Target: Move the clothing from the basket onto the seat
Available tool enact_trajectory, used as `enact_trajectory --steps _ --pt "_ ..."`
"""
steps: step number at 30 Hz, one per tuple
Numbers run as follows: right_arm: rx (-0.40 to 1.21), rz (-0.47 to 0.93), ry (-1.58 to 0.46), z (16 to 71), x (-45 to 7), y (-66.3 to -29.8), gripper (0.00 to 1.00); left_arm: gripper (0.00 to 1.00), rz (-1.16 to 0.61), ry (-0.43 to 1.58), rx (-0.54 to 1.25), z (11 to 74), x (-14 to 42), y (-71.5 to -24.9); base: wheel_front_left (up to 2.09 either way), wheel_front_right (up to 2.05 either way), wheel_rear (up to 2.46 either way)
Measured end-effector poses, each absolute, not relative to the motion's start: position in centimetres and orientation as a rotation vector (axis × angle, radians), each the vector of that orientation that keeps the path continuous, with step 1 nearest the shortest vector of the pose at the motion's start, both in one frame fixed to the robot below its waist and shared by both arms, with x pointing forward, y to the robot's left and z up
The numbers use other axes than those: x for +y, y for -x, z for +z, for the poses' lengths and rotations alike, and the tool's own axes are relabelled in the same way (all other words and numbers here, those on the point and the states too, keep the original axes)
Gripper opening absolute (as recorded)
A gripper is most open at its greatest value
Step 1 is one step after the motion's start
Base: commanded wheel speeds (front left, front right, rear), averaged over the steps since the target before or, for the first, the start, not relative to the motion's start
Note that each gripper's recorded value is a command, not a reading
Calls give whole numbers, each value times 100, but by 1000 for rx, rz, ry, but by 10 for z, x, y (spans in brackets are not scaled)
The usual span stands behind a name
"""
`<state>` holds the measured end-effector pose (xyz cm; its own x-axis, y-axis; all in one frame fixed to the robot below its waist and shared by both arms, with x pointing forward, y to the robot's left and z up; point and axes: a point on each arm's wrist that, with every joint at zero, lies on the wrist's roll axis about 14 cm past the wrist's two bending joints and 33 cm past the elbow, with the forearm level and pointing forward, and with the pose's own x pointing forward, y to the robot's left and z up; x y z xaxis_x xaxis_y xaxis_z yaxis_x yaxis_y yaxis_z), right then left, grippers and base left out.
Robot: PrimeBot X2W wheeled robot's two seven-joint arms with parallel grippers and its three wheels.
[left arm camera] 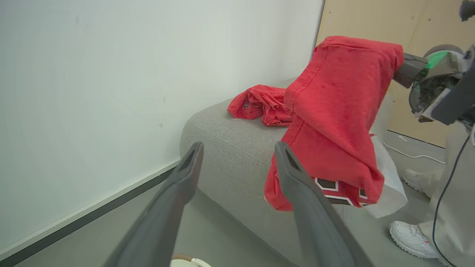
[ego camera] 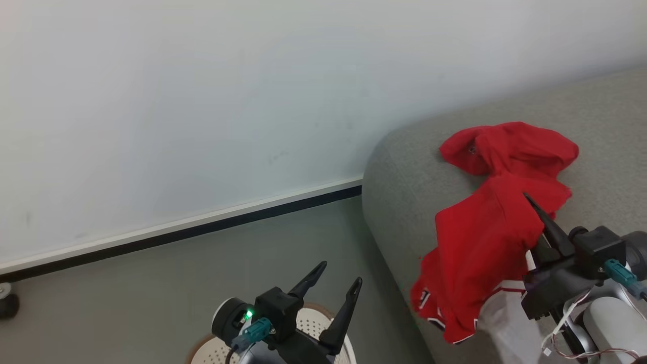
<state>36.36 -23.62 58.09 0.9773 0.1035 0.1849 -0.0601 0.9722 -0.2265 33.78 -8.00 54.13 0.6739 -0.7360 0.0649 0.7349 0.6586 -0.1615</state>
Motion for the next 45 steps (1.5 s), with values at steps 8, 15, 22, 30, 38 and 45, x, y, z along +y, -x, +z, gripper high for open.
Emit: enact_trajectory --steps 8,15,22,30,38,45 --pt "-230 46 228 589 -248 -346 0 100 -903 174 19 537 -101 -327 0 0 0" --pt "-224 32 252 597 -257 -356 0 100 -920 180 52 525 -105 -327 0 0 0" --pt "-350 4 316 675 -271 -413 0 100 -895 198 47 523 -102 -345 0 0 0" --pt "-397 -121 354 744 -316 -475 0 100 -862 188 23 520 -90 -377 0 0 0" --pt "-288 -229 350 732 -360 -525 0 100 -847 191 -10 520 -85 -407 0 0 0" --pt "-152 -304 329 679 -393 -557 0 100 -837 186 -19 509 -80 -430 0 0 0"
